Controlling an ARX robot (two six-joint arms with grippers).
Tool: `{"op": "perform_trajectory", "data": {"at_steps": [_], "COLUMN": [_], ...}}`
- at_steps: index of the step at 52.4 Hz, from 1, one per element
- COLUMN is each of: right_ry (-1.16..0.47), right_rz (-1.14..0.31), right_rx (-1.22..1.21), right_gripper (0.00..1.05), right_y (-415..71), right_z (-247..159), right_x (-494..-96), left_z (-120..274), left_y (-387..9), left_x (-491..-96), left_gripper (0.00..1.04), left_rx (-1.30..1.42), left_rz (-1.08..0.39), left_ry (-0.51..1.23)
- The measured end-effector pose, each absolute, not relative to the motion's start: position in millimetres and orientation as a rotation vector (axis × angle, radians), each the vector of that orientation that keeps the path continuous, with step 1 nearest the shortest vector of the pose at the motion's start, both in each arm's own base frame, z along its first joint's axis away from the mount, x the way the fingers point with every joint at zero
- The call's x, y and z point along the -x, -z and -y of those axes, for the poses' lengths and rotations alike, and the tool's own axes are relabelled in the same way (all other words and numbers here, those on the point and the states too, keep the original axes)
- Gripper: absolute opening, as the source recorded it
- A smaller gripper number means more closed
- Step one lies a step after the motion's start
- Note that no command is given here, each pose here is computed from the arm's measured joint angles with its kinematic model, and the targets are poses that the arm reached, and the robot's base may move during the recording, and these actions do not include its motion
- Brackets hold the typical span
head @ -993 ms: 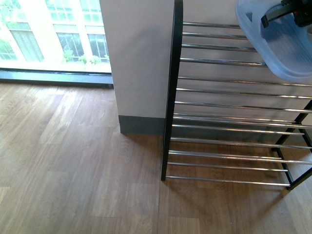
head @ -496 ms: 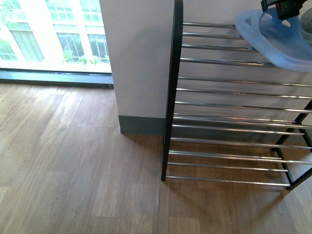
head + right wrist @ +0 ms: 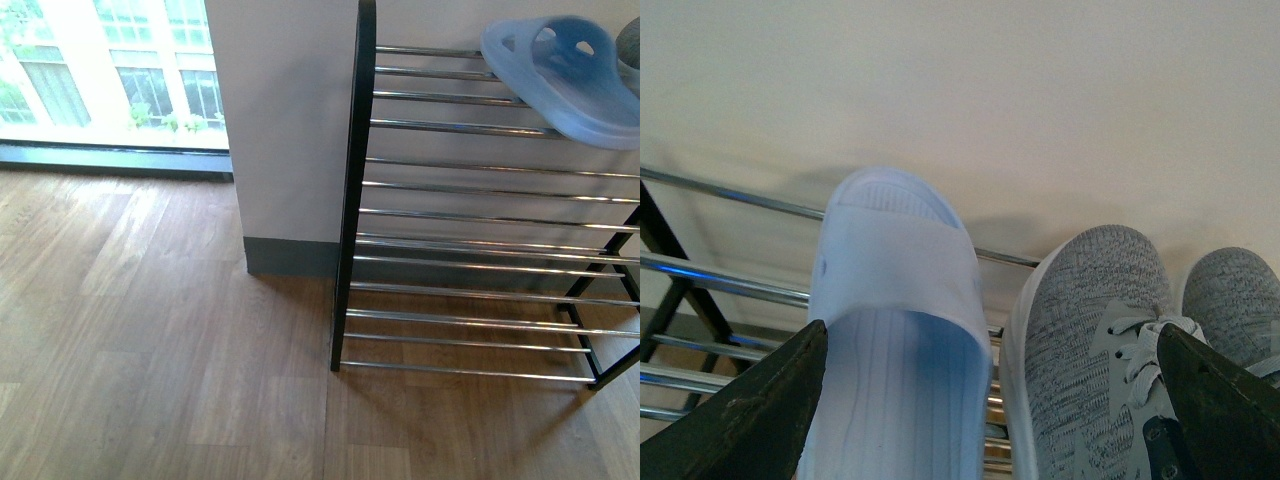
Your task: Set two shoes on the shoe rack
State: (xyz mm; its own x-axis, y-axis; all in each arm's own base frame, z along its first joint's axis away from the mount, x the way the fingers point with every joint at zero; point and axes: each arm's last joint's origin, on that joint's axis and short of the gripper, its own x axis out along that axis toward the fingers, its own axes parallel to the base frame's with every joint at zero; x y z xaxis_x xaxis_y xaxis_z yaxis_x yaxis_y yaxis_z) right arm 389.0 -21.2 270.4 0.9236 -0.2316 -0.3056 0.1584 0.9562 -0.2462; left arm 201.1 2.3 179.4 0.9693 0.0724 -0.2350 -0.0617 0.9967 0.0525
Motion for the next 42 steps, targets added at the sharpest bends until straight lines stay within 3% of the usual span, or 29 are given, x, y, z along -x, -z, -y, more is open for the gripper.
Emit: {"op": "perform_trajectory", "data": {"at_steps": [15, 30, 42], "right_ry": [0.131, 0.065, 0.117], "right_rz": [-0.049, 0.079, 0.157], "right_rx": [0.043, -0.031, -0.043], "right_gripper": [0.96, 0.96, 0.96], "right_y": [-280.0, -252.4, -224.5], "right_z": [43.8, 49.4, 49.1], "right_x": [-316.3, -245.6, -215.7], "left_z": [-2.3, -2.3, -2.3], "left_y": [-179.4, -179.4, -179.4], "left_x": [-201.1, -201.1, -201.1], "left_gripper": [0.02, 0.02, 0.02], "left_rx": [-0.045, -0.045, -0.045], "left_rz": [-0.239, -0.239, -0.239], "left_ry": [-0.068, -0.068, -0.068]}}
